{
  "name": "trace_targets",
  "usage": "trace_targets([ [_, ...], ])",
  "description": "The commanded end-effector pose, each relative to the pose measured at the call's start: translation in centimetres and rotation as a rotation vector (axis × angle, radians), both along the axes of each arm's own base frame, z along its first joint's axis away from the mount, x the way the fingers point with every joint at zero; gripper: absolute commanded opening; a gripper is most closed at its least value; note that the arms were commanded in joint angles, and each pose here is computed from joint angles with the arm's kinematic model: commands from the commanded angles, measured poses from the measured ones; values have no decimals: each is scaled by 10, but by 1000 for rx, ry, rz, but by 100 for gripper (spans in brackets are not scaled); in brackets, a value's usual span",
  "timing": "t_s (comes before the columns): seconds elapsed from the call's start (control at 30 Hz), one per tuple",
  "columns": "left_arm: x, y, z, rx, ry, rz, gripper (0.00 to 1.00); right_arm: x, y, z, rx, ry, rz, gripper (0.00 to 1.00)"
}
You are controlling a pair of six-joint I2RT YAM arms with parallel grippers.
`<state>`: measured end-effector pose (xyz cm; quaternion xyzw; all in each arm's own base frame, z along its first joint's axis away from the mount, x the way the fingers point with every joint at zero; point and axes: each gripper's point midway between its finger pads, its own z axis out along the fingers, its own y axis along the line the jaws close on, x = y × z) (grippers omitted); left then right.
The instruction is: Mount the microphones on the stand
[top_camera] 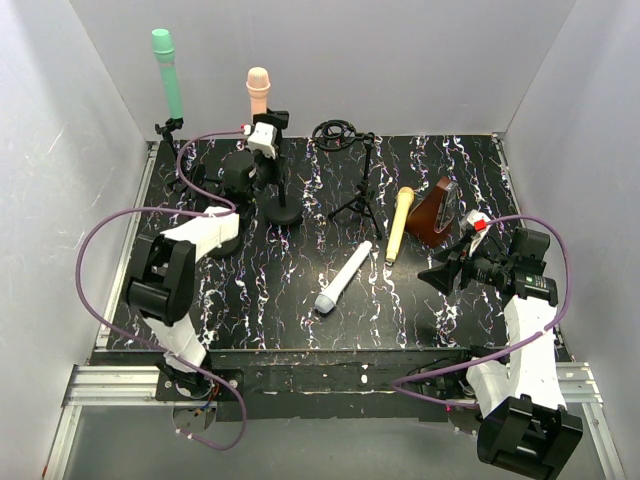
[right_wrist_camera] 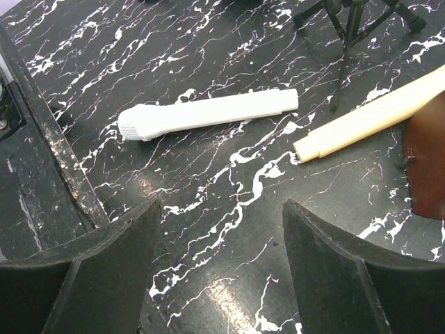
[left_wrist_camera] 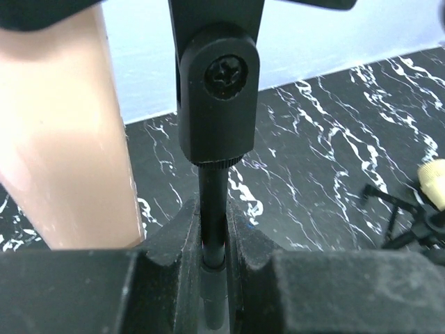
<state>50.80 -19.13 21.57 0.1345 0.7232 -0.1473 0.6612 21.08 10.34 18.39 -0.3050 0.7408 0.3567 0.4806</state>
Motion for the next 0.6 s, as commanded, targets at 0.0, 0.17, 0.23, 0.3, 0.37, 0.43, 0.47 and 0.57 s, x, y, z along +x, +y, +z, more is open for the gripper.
trace_targets([
  [0.0, 32, 16, 73, -61, -218, 80, 0, 3, -1, 12, 3, -39, 12, 77],
  [0.17, 56, 28, 59, -46, -213, 161, 0, 4, -1, 12, 3, -37, 12, 77],
  [0.23, 63, 34, 54, -16, -220, 183, 0, 4, 0, 12, 4, -37, 13, 77],
  [0.3, 68, 36, 50, -7, -215, 189, 0, 4, -1, 11, 4, -36, 12, 77],
  [0.37, 71, 38, 45, 0, -206, 194, 0, 4, -1, 11, 4, -36, 12, 77],
  [0.43, 72, 39, 42, 8, -200, 195, 5, 4, -1, 11, 4, -36, 12, 77],
  [0.47, 71, 40, 42, 9, -199, 195, 8, 4, -1, 10, 2, -35, 11, 77],
  [0.57, 64, 40, 35, 14, -182, 184, 16, 4, -1, 11, 2, -38, 11, 77],
])
